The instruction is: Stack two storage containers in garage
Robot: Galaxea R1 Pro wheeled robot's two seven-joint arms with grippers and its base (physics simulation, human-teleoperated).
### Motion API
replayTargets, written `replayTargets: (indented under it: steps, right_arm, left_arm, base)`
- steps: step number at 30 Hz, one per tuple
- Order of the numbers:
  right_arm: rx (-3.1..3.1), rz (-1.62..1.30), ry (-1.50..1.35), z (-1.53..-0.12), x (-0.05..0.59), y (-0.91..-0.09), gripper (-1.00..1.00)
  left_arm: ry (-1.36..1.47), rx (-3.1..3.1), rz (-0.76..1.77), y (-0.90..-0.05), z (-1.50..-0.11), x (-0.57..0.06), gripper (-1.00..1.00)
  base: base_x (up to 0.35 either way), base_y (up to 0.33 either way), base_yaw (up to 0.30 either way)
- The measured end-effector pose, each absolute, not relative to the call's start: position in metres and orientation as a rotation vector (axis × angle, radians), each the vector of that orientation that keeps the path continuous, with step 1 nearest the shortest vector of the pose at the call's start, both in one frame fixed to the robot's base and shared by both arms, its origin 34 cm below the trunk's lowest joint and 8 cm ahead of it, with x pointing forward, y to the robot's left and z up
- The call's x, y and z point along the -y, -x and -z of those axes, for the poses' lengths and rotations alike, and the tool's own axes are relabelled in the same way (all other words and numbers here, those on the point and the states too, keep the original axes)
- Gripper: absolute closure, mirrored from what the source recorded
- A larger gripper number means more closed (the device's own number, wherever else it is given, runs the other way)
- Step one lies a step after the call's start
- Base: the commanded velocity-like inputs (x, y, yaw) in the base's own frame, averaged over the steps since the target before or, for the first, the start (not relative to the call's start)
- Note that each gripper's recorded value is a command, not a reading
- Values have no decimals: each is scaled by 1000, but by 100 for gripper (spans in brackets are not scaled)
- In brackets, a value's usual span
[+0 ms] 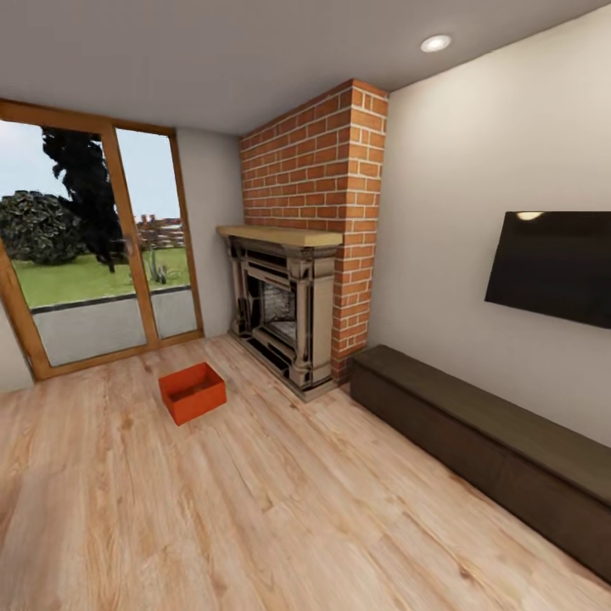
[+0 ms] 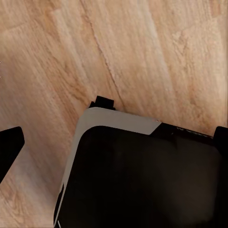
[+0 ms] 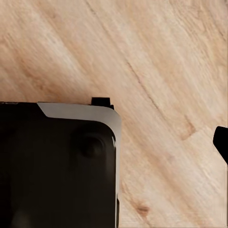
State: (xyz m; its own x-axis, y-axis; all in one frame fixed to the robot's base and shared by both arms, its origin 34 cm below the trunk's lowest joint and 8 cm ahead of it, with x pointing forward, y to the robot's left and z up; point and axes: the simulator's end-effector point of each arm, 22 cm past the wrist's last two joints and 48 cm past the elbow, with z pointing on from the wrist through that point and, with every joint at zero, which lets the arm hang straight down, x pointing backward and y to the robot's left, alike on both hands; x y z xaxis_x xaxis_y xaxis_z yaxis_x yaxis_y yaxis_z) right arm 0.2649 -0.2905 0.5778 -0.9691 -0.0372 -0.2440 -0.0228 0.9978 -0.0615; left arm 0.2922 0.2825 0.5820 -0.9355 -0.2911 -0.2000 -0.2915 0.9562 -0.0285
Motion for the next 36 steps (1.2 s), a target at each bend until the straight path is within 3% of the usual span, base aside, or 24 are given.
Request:
replayTargets:
  steps: [26, 36]
  right_arm:
    - [-2891, 90, 43, -578, 293, -265, -100]
    - [-2891, 92, 47, -578, 294, -265, -100]
  left_arm:
    - [436, -2888, -6, -296, -583, -284, -100]
    - [436, -2889, -6, -296, -583, -284, -100]
  base:
    - [324, 0, 266]
    - [325, 0, 38]
